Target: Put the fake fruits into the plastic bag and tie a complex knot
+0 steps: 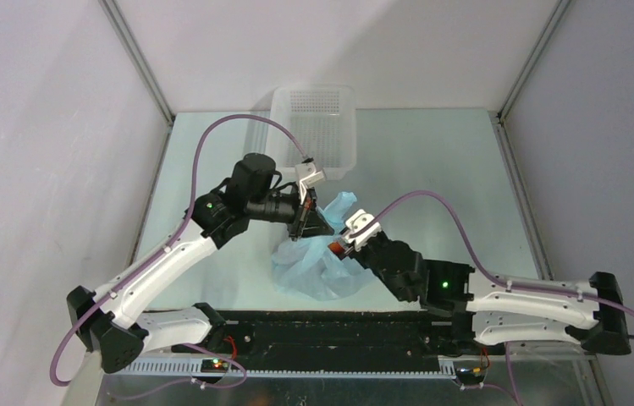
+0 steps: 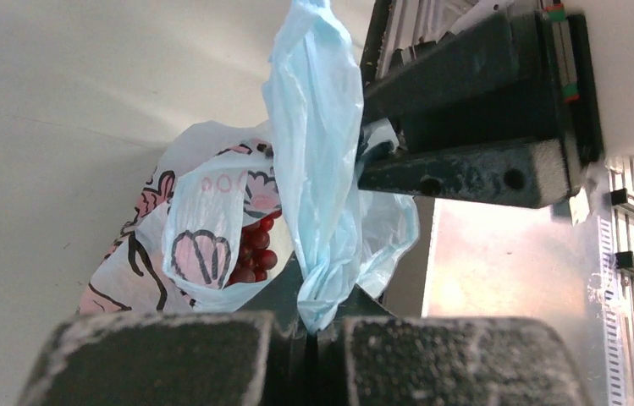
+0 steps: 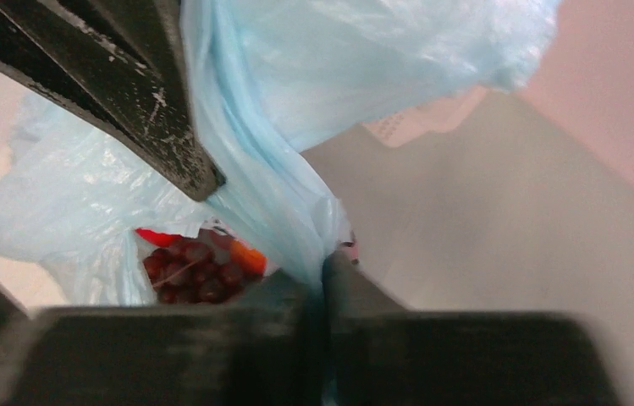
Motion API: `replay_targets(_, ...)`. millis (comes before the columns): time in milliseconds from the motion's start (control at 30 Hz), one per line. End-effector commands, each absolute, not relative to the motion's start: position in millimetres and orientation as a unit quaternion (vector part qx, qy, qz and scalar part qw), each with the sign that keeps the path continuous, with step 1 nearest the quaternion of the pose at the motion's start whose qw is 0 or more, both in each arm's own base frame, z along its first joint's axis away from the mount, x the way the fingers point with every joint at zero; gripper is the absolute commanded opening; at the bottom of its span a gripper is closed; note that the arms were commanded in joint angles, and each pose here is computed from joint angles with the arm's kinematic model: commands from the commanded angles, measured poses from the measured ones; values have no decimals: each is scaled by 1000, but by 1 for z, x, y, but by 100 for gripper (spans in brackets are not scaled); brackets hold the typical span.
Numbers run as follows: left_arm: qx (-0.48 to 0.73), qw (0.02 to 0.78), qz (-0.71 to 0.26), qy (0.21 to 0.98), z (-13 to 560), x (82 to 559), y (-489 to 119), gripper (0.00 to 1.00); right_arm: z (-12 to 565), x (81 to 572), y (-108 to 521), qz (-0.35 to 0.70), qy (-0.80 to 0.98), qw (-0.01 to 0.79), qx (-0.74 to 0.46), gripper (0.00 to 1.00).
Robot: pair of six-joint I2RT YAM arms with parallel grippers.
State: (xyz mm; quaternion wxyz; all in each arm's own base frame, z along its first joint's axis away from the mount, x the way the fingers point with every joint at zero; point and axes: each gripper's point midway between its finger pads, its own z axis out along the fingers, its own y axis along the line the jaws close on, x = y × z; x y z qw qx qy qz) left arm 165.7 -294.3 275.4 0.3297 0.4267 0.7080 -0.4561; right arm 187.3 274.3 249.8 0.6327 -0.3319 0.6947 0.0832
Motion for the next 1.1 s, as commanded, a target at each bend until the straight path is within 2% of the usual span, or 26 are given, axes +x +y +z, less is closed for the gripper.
replay_targets(0,412,351,-455,707,286,173,-293,0,268,178,265,189,703,607,-319,38)
replay_targets(33,410,351,-454,708,285,174,-294,0,267,173,264,209,707,594,-322,57)
replay_targets(67,408,353,-455,709,285,176,-294,0,275,163,269,260,694,579,-340,65)
replay_targets(100,407,354,-455,708,285,177,-294,0,280,153,269,297,688,565,-346,79)
replay_targets(167,407,353,-456,709,285,178,-295,0,289,152,264,343,686,545,-340,89)
replay_targets(233,408,350,-457,709,284,178,-295,0,298,149,261,386,680,527,-333,94)
replay_targets(533,415,342,-459,707,279,174,-295,0,359,166,264,467,612,554,-318,93)
replay_targets(667,417,338,-458,709,277,173,-294,0,370,178,275,467,599,554,-341,82)
replay_targets(1033,424,335,-455,708,274,172,-293,0,389,195,284,471,572,564,-365,75)
replay_targets(1067,424,334,-454,709,273,172,-293,0,389,195,285,471,571,563,-367,71)
